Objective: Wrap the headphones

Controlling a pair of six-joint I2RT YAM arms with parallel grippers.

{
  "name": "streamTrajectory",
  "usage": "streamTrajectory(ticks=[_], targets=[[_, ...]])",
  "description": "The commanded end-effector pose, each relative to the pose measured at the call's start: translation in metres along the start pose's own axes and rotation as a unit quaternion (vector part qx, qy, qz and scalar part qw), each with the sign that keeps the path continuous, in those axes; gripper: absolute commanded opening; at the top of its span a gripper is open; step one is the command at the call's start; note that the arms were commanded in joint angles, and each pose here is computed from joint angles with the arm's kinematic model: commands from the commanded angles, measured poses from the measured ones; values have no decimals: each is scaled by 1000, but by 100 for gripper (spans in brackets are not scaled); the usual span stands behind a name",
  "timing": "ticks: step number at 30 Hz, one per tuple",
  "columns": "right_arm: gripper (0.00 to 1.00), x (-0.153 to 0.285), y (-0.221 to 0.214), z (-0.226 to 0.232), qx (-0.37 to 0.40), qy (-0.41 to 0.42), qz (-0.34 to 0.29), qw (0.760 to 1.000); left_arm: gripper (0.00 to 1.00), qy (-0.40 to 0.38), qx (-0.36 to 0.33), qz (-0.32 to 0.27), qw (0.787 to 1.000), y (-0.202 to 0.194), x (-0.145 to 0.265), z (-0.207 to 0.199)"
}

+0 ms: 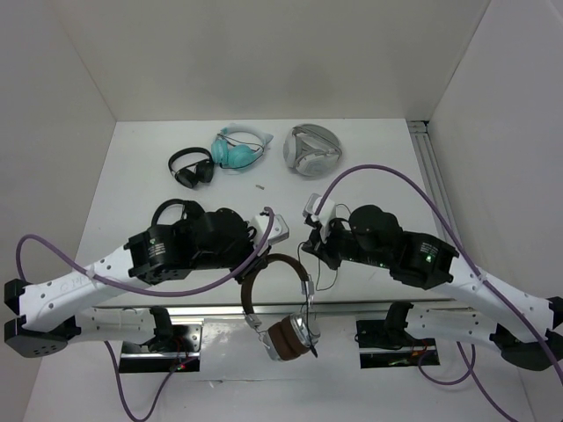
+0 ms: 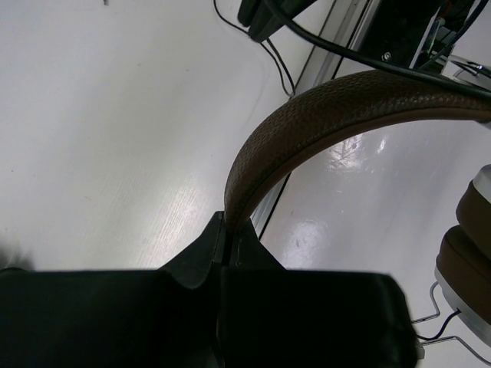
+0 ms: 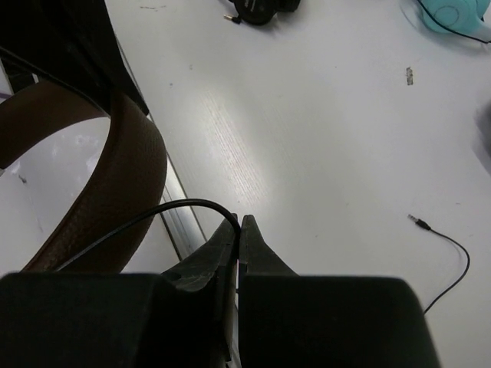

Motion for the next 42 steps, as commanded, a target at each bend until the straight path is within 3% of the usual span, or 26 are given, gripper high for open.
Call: streamTrajectory(ticks=[1,4,9,17,22,23,26,31,36,41,42], targets=[[0,-8,11,0,-5,-3,-28,1000,0,-43,-2,-55,998,19,8,-9],[0,-11,10,-1,-5,-9,-23,1000,0,-18,0,-68,998,23,13,-5],[0,-16,4,2,-5,8,-21,1000,0,-12,13,-153,988,34,44,-3],[0,-36,7,14,-15,68,-77,995,0,18,73,-272,960,51,85,2],[7,-54,-1,28,-26,132,-136,982,0,20,106,-295,949,52,84,2],[9,-54,6,29,-25,135,-174,975,0,17,114,-296,948,52,84,1],[21,-66,-1,31,-32,141,-205,968,0,18,127,-302,945,54,85,1],[33,-92,-19,28,-57,111,-210,970,0,42,147,-319,935,54,96,6],[33,-107,-33,27,-72,91,-223,968,0,61,192,-350,915,51,123,12],[33,-123,-64,29,-94,84,-198,972,0,105,258,-386,879,46,151,22],[29,-126,-70,31,-107,86,-192,972,0,124,272,-390,871,45,155,26]])
Point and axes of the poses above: each gripper's point midway between its finger pads, its own x axis back along the fingers, its own z axis along the line the jaws close on, y = z × x, the point moved 9 cm from there along x, back along the fingers, and after that the axes turned 2 degrees about x, right-handed, at the moved point
